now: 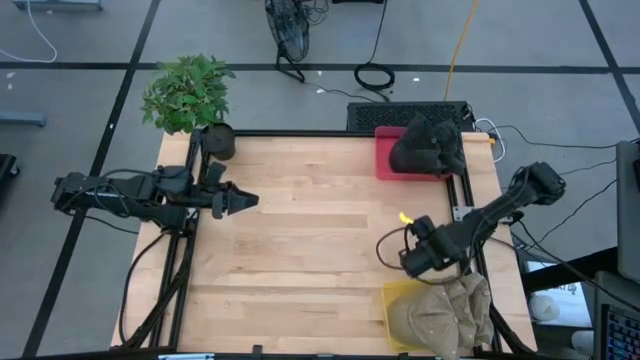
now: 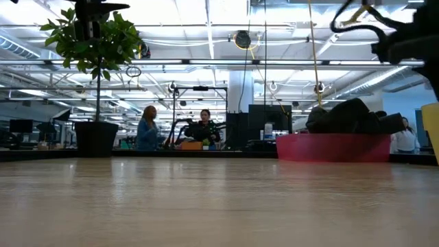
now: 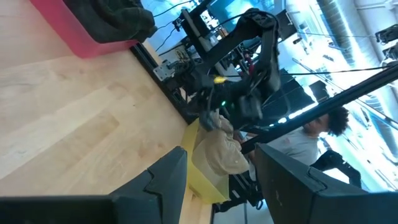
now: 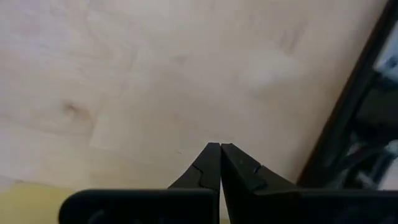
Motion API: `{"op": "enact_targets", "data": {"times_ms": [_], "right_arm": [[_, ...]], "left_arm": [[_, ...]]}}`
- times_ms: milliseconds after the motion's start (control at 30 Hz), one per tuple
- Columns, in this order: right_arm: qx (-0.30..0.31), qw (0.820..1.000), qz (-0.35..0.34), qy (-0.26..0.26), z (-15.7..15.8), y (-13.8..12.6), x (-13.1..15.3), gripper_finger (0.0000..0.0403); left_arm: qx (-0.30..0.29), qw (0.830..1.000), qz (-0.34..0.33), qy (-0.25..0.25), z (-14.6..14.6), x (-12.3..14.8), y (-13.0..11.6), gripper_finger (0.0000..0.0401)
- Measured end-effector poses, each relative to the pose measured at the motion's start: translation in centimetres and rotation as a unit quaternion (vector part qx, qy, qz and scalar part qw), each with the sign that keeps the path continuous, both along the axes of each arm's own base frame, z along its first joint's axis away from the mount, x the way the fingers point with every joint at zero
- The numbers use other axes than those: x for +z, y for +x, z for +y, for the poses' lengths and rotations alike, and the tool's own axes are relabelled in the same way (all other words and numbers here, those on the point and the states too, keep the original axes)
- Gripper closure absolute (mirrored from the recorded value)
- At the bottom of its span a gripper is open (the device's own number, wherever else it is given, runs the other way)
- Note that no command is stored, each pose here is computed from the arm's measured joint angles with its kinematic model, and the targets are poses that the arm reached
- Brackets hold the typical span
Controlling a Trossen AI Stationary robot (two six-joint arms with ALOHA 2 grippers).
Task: Pick & Place hat
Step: Adjust the bins
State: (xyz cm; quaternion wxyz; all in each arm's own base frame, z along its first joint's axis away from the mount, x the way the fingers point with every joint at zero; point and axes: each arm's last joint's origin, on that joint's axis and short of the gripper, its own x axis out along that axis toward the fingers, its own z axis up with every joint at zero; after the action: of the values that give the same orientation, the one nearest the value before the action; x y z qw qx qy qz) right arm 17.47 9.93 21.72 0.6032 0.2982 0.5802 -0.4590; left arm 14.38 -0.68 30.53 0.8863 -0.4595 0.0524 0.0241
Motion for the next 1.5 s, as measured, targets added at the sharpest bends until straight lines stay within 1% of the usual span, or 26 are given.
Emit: {"op": "enact_targets", "data": {"times_ms": [100, 233, 333, 433, 500, 667, 867, 1367, 1500], "right_arm": [[-0.008, 1.000, 0.006, -0.007, 0.9, -0.4, -1.4, 0.0403], [-0.033, 0.998, 0.039, -0.022, 1.7, -1.7, -3.1, 0.0403], [-0.050, 0.997, 0.058, -0.005, 2.3, -2.9, -4.2, 0.0403], [-0.067, 0.996, 0.055, 0.006, 3.2, -3.8, -4.7, 0.0403], [-0.076, 0.996, 0.052, 0.003, 3.6, -4.2, -4.7, 0.0403], [-0.083, 0.995, 0.060, 0.020, 4.4, -4.5, -4.4, 0.0403], [-0.095, 0.994, 0.046, 0.026, 5.3, -4.7, -3.7, 0.0403], [-0.111, 0.993, 0.032, 0.039, 5.9, -4.7, -3.5, 0.0403], [-0.114, 0.991, 0.032, 0.056, 6.3, -4.6, -3.6, 0.0403]], "left_arm": [[0.000, 1.000, -0.002, -0.004, 0.0, 0.1, 0.0, 0.0213], [-0.001, 1.000, -0.006, -0.004, 0.0, 0.1, -0.2, 0.0213], [-0.001, 1.000, -0.004, -0.009, 0.0, 0.1, -0.2, 0.0213], [-0.004, 1.000, -0.005, -0.011, 0.0, 0.1, -0.2, 0.0213], [-0.004, 1.000, -0.004, -0.011, 0.0, 0.1, -0.2, 0.0213], [-0.003, 1.000, -0.007, -0.014, 0.0, 0.1, -0.2, 0.0213], [-0.003, 1.000, -0.010, -0.014, 0.0, 0.2, -0.1, 0.0213], [0.002, 1.000, -0.012, -0.018, 0.0, 0.2, -0.1, 0.0213], [0.002, 1.000, -0.012, -0.021, 0.0, 0.2, -0.1, 0.0213]]}}
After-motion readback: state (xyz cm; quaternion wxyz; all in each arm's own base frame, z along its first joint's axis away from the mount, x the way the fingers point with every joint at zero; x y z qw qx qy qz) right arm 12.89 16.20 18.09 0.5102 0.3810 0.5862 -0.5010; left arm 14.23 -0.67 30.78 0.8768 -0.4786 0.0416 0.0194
